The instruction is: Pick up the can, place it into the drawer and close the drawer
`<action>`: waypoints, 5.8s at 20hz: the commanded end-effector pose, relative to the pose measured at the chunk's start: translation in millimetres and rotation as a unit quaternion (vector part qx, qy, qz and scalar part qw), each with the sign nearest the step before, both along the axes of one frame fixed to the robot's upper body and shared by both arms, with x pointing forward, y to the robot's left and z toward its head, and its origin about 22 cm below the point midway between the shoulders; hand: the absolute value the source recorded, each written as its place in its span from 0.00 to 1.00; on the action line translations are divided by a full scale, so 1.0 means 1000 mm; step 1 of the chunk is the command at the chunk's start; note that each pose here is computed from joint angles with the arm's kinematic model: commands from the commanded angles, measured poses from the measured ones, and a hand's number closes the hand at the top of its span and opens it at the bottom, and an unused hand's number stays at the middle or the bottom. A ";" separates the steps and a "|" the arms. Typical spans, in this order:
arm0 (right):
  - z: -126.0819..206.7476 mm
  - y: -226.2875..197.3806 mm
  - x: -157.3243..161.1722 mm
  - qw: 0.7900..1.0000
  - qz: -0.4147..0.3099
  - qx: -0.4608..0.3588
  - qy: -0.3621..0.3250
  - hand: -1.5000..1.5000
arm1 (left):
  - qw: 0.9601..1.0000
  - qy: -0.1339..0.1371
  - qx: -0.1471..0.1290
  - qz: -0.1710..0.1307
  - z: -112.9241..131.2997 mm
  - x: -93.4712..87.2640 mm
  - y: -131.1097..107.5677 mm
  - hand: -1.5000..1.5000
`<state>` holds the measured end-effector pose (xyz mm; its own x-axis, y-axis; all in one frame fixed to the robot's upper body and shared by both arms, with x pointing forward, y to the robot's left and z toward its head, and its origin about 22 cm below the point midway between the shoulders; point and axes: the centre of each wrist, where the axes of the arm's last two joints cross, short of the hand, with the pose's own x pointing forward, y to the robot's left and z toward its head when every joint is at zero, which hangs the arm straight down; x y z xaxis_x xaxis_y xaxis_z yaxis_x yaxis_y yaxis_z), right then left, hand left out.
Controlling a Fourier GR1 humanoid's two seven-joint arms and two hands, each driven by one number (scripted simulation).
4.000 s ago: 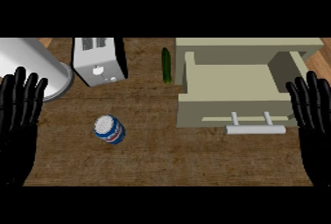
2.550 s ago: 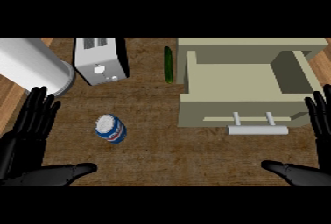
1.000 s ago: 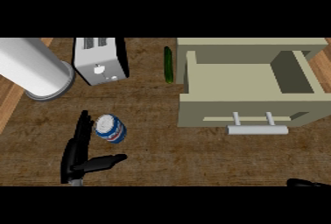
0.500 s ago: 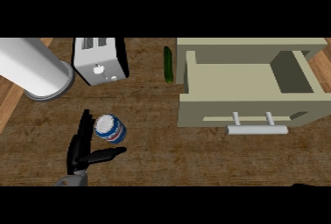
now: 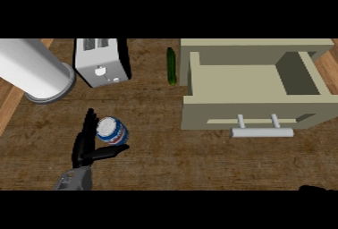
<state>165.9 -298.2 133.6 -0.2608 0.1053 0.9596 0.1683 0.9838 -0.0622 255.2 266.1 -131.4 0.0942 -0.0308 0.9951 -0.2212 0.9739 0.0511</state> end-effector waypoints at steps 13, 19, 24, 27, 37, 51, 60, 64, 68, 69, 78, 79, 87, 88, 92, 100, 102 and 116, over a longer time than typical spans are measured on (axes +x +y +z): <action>0.012 -0.013 0.005 1.000 0.003 -0.009 -0.011 0.00 | 0.993 -0.010 -0.057 -0.105 -0.002 0.038 -0.034 1.00; 0.007 0.005 0.009 1.000 -0.016 -0.012 -0.005 0.00 | 0.991 -0.035 -0.056 -0.119 0.005 0.049 -0.038 1.00; 0.012 0.009 0.000 1.000 -0.015 -0.011 -0.016 0.00 | 0.989 -0.042 -0.065 -0.123 0.021 0.067 -0.032 1.00; -0.003 -0.008 0.007 1.000 -0.013 -0.011 -0.018 0.00 | 0.992 -0.057 -0.067 -0.087 0.021 0.073 -0.041 1.00; -0.004 -0.006 -0.003 0.999 -0.026 -0.026 -0.014 0.00 | 0.987 -0.076 -0.072 -0.121 0.087 0.123 -0.075 1.00; 0.024 -0.001 -0.004 0.999 -0.028 -0.028 -0.019 0.00 | 0.974 -0.114 -0.054 -0.189 0.238 0.153 -0.155 1.00; 0.030 -0.015 0.002 0.999 -0.035 -0.019 -0.022 0.00 | 0.971 -0.118 -0.026 -0.204 0.323 0.150 -0.209 1.00; 0.022 0.002 -0.005 0.999 -0.031 -0.020 -0.028 0.00 | 0.973 -0.113 -0.005 -0.203 0.349 0.164 -0.228 1.00; 0.039 -0.005 0.002 0.999 -0.024 -0.019 -0.023 0.00 | 0.974 -0.114 0.004 -0.197 0.345 0.164 -0.246 1.00; 0.023 0.005 0.009 0.999 -0.028 -0.023 -0.026 0.00 | 0.973 -0.117 0.003 -0.198 0.375 0.164 -0.259 1.00; 0.024 -0.007 0.008 0.999 -0.018 -0.026 -0.028 0.00 | 0.973 -0.098 0.033 -0.206 0.389 0.172 -0.279 1.00; 0.052 0.003 0.015 0.999 -0.015 -0.026 -0.031 0.00 | 0.975 -0.097 0.041 -0.196 0.388 0.170 -0.283 1.00; 0.050 -0.003 0.026 0.999 -0.011 -0.033 -0.038 0.00 | 0.980 -0.102 0.059 -0.159 0.384 0.174 -0.288 1.00; 0.040 0.003 0.013 0.999 0.000 -0.026 -0.034 0.00 | 0.982 -0.096 0.055 -0.154 0.389 0.172 -0.291 1.00; 0.040 0.010 0.024 0.999 0.008 -0.032 -0.039 0.00 | 0.986 -0.098 0.054 -0.120 0.372 0.178 -0.283 0.00; 0.051 0.009 0.026 0.993 0.015 -0.104 -0.059 0.00 | 0.987 -0.113 0.053 -0.103 0.379 0.177 -0.288 0.00; 0.049 0.015 0.033 0.990 0.017 -0.120 -0.065 0.00 | 0.989 -0.106 0.040 -0.099 0.384 0.178 -0.288 0.00; 0.036 0.046 0.079 0.930 0.009 -0.357 -0.089 0.00 | 0.988 -0.119 -0.004 -0.097 0.378 0.182 -0.282 0.00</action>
